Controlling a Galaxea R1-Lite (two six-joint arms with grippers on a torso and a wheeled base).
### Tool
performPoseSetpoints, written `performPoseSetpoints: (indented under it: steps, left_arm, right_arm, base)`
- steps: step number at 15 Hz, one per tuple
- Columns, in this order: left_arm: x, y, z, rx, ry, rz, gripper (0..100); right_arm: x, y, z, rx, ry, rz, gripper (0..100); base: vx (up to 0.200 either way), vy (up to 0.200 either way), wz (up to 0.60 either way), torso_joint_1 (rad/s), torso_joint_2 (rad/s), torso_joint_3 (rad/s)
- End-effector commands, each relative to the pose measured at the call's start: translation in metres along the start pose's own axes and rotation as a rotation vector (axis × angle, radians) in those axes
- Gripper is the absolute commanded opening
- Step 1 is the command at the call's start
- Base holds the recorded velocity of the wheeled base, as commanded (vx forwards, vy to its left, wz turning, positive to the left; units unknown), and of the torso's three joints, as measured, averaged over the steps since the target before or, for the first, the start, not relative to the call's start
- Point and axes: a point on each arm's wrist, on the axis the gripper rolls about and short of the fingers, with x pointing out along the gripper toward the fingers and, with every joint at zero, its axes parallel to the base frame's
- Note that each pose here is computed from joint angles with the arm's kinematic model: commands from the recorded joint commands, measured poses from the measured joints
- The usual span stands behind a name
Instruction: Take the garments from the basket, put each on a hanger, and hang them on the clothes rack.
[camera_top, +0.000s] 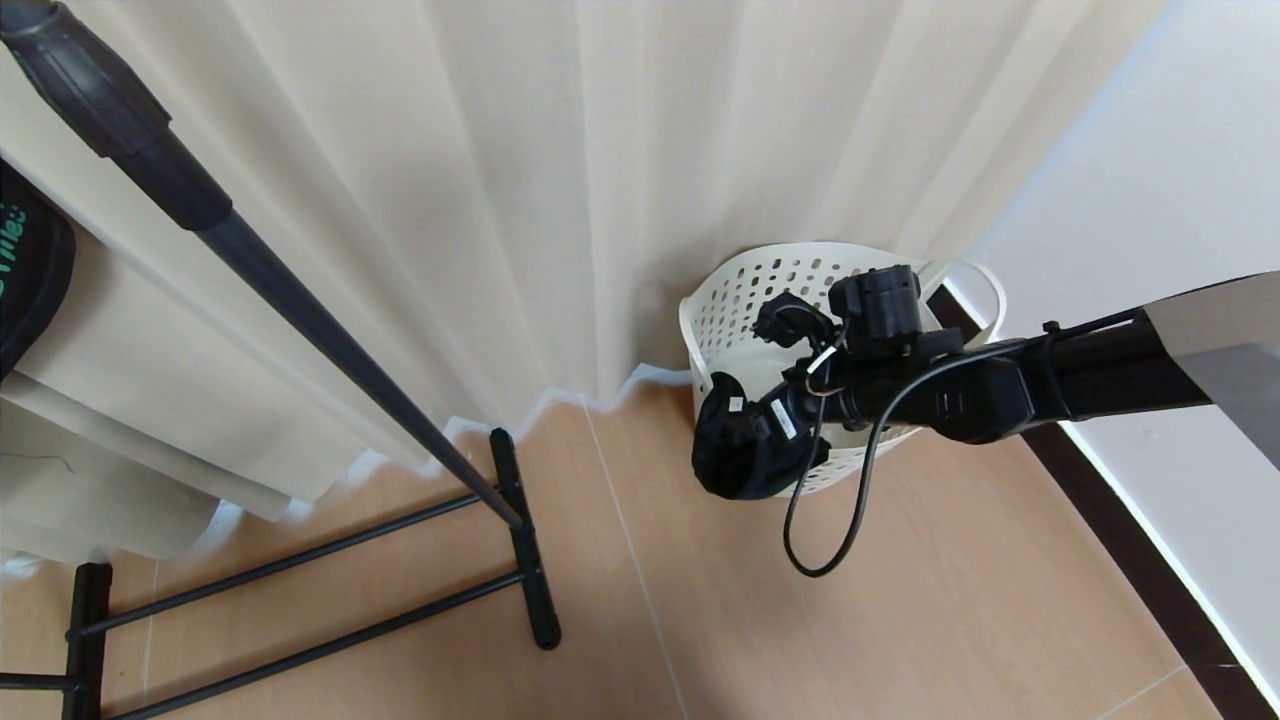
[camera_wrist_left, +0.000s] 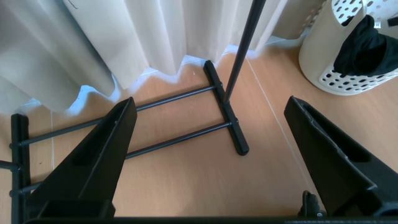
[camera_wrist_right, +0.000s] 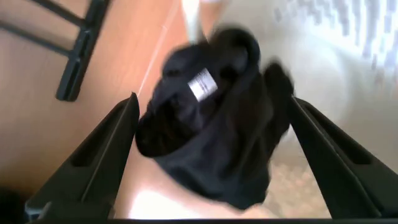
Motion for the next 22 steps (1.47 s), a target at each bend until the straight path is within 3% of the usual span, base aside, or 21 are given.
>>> performPoseSetpoints:
  steps: [1, 3, 4, 5, 8, 12, 22]
  left_arm:
    - [0.0, 0.0, 0.0, 0.0, 0.0, 0.0, 100]
    - [0.0, 0.0, 0.0, 0.0, 0.0, 0.0, 100]
    - [0.0, 0.0, 0.0, 0.0, 0.0, 0.0, 100]
    - [0.0, 0.0, 0.0, 0.0, 0.0, 0.0, 100]
    - [0.0, 0.0, 0.0, 0.0, 0.0, 0.0, 100]
    - [0.0, 0.0, 0.0, 0.0, 0.0, 0.0, 100]
    - [0.0, 0.0, 0.0, 0.0, 0.0, 0.0, 100]
  right_arm:
    - [0.014, 0.011, 0.0, 0.046, 0.019, -0.005, 100]
    - [0.021, 0.018, 0.005, 0.142, 0.055, -0.038, 100]
    - [0.021, 0.018, 0.005, 0.142, 0.055, -0.038, 100]
    - [0.025, 0.024, 0.012, 0.225, 0.093, -0.04, 100]
    - [0.031, 0.034, 0.023, 0.342, 0.122, -0.051, 100]
    - [0.042, 0.046, 0.033, 0.464, 0.166, -0.061, 100]
    - [0.051, 0.052, 0.031, 0.506, 0.2, -0.134, 100]
  base:
    - [0.0, 0.0, 0.0, 0.0, 0.0, 0.0]
    - [0.0, 0.0, 0.0, 0.0, 0.0, 0.0]
    - [0.0, 0.0, 0.0, 0.0, 0.0, 0.0]
    - [0.0, 0.0, 0.0, 0.0, 0.0, 0.0]
    - [0.0, 0.0, 0.0, 0.0, 0.0, 0.0]
    - [0.0, 0.0, 0.0, 0.0, 0.0, 0.0]
    - [0.0, 0.0, 0.0, 0.0, 0.0, 0.0]
